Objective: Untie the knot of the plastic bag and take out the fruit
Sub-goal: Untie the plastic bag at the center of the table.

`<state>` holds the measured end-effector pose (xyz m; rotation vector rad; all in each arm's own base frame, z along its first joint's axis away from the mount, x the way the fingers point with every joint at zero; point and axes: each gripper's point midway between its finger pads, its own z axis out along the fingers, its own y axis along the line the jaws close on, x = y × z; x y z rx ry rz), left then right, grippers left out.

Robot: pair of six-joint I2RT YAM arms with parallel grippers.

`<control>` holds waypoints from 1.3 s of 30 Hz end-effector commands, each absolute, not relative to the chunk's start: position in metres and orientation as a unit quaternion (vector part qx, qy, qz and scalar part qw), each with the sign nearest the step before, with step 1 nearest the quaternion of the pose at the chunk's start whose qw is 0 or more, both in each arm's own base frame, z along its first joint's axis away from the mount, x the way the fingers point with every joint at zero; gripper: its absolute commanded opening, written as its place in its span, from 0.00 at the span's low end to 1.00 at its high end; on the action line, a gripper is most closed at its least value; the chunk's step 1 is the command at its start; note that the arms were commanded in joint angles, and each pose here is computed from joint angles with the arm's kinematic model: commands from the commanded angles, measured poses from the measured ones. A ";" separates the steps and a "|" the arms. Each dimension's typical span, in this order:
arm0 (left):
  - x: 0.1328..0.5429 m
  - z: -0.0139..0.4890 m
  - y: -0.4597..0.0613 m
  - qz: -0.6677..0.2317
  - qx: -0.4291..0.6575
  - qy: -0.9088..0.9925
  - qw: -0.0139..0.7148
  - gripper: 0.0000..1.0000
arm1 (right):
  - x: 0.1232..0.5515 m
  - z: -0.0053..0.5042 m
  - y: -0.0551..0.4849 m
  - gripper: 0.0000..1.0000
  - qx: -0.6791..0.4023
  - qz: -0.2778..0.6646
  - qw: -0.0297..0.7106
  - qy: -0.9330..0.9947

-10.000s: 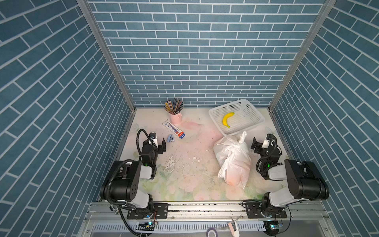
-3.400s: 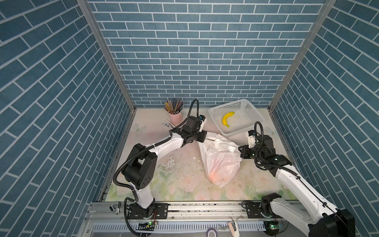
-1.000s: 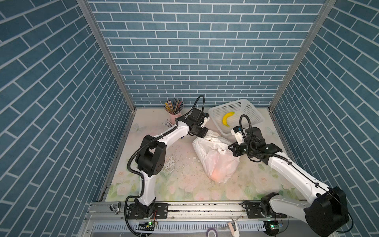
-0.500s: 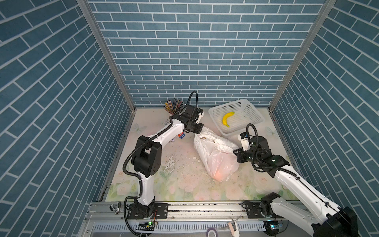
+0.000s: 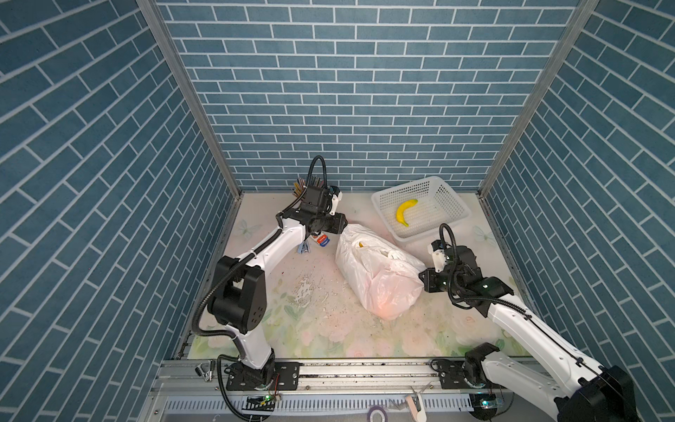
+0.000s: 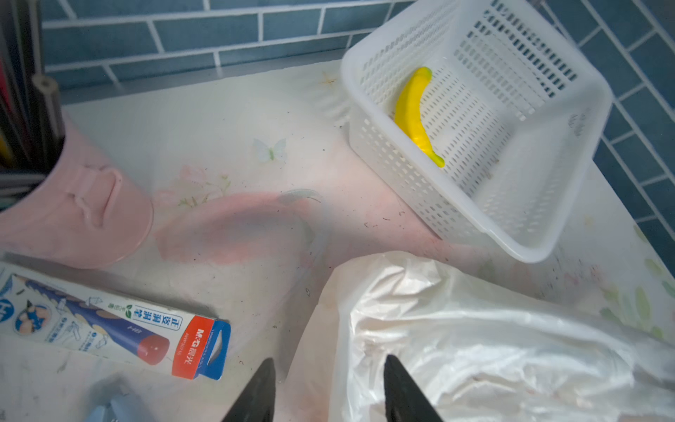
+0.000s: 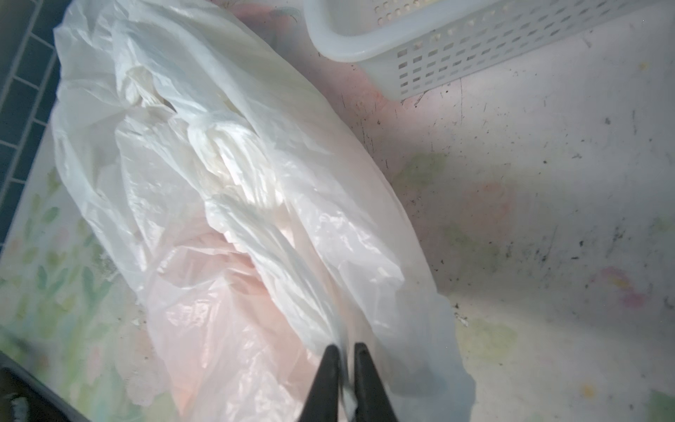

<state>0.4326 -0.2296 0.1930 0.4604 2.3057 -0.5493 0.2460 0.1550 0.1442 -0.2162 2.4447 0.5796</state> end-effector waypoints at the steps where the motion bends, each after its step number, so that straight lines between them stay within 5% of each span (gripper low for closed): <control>1: 0.418 0.227 -0.256 -0.241 0.240 0.848 0.406 0.54 | 0.252 0.182 0.170 0.29 -0.093 0.259 0.329 0.903; 10: 0.353 0.206 -0.331 -0.128 0.526 0.736 0.407 0.60 | 0.271 0.219 0.204 0.49 -0.157 0.314 0.352 0.868; 24: 0.383 0.151 -0.352 -0.074 0.531 0.761 0.366 0.69 | 0.274 0.148 0.222 0.46 -0.174 0.316 0.240 0.901; 30: 0.383 0.132 -0.353 -0.077 0.528 0.773 0.343 0.41 | 0.274 0.132 0.218 0.26 -0.171 0.298 0.220 0.913; 36: 0.388 0.141 -0.353 -0.095 0.506 0.781 0.355 0.04 | 0.267 0.117 0.218 0.37 -0.181 0.291 0.194 0.919; 39: 0.392 0.145 -0.351 -0.098 0.494 0.786 0.358 0.00 | 0.266 0.116 0.220 0.32 -0.186 0.295 0.190 0.918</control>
